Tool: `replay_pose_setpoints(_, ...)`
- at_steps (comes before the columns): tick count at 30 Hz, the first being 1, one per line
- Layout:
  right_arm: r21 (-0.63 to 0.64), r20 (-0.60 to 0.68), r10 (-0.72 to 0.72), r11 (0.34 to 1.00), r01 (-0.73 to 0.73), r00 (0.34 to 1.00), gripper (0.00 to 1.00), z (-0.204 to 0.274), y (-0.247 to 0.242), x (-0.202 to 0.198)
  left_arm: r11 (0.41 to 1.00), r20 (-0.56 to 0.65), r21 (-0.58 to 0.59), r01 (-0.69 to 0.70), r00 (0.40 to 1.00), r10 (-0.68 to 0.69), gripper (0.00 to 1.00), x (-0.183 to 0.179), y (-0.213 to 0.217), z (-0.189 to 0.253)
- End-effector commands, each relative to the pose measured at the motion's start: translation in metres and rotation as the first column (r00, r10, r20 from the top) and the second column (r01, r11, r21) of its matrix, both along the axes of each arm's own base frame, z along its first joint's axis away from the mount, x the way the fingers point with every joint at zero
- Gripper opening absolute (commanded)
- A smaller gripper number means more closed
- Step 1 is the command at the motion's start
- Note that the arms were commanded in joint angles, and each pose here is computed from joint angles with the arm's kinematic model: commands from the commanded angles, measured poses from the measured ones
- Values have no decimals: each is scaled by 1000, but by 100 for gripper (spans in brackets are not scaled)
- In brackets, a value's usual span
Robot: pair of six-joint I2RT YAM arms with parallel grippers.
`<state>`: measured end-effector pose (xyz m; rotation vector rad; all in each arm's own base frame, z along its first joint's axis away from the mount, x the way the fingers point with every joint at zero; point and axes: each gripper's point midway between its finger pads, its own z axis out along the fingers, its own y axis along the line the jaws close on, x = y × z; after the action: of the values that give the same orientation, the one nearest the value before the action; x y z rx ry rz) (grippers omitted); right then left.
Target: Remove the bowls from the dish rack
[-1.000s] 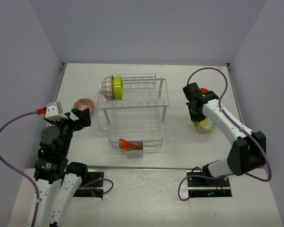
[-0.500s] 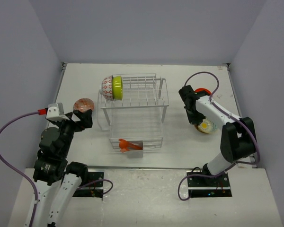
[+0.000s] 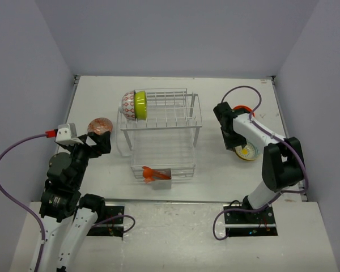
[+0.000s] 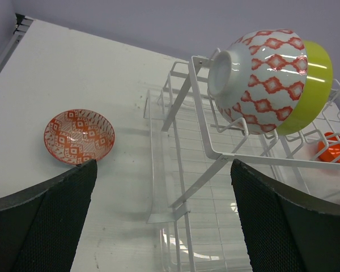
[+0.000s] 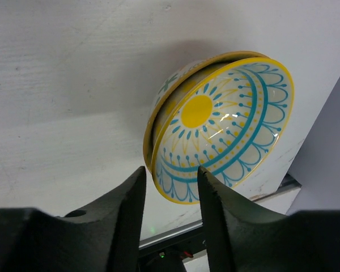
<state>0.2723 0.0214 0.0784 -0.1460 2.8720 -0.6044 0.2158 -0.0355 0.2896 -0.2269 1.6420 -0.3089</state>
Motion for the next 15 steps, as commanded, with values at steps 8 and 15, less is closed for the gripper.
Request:
replay_pose_setpoints(8,273,336,15,955,-113,942,46,116,54,17,1000,16,28,-3,1000,2,100,2,1,4)
replay_pose_setpoints(15,683,710,-82,323,-656,699,99,235,192,11,995,7,8,-101,995,101,100,-1,18,4)
